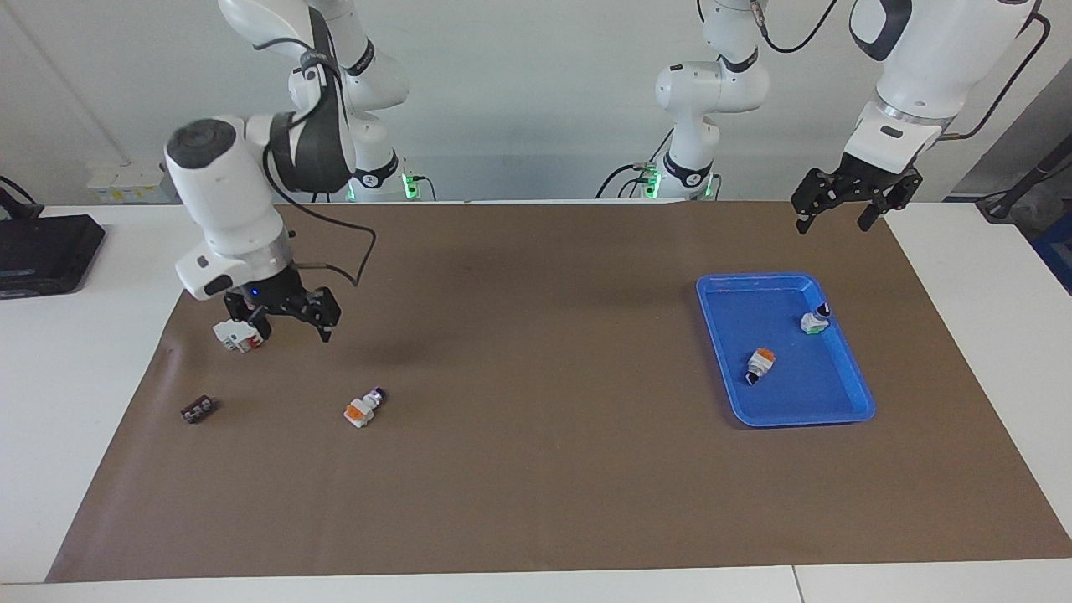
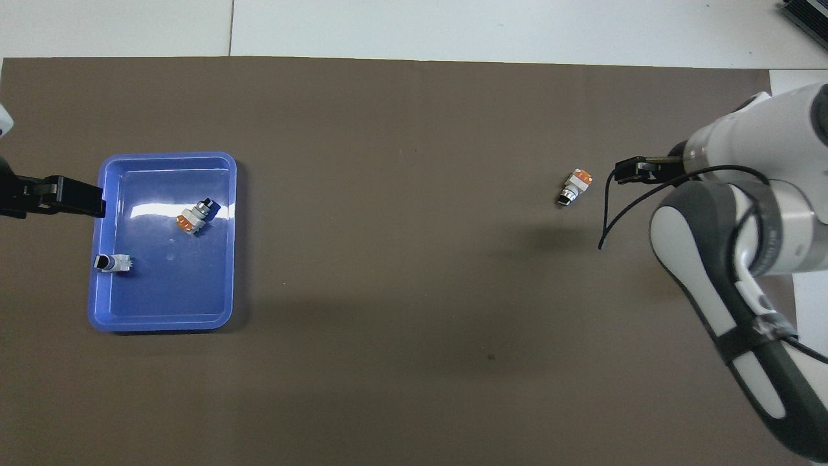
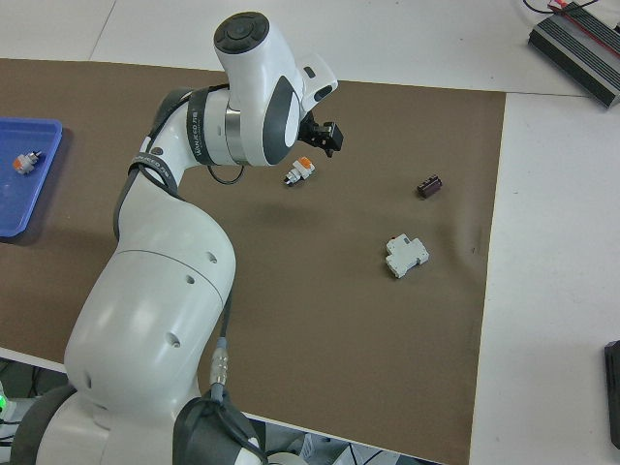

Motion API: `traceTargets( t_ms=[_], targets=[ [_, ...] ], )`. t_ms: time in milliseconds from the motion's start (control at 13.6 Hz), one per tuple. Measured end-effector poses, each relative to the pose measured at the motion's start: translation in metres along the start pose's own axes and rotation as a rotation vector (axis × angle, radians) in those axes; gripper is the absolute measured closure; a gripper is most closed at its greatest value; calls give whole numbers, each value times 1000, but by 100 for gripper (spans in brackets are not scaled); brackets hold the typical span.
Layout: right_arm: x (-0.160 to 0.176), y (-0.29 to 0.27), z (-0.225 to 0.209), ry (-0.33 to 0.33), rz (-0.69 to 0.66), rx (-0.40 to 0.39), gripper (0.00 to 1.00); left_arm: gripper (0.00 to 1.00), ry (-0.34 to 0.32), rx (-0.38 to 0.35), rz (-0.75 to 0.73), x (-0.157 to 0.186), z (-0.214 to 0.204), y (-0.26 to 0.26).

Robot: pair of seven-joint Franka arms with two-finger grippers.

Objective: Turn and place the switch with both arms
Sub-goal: 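Reach the right gripper down and grasp the orange-and-white switch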

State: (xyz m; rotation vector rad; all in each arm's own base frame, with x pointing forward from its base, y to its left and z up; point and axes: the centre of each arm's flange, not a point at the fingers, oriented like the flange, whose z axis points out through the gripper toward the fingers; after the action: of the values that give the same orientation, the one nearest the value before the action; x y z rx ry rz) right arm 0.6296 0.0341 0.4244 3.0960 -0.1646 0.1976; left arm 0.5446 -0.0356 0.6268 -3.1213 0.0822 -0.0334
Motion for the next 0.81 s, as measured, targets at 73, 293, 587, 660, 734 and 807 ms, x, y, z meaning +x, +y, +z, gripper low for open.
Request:
traceTargets(
  t_ms=[73,293,587,660,734,807],
  targets=[
    [4,-14,27,8,25,-2,0,0,0,0,0,0,0,0],
    [5,-45,86,0,128,-12,0,0,0,0,0,0,0,0],
    [2,-41,110,-36,257,-33,0,0,0,0,0,0,0,0],
    [1,-40,112,-39,292,-36,0,0,0,0,0,0,0,0],
    [1,-40,116,-41,323,-38,0,0,0,0,0,0,0,0],
    [1,-41,122,-39,352,-33,0,0,0,0,0,0,0,0]
  ],
)
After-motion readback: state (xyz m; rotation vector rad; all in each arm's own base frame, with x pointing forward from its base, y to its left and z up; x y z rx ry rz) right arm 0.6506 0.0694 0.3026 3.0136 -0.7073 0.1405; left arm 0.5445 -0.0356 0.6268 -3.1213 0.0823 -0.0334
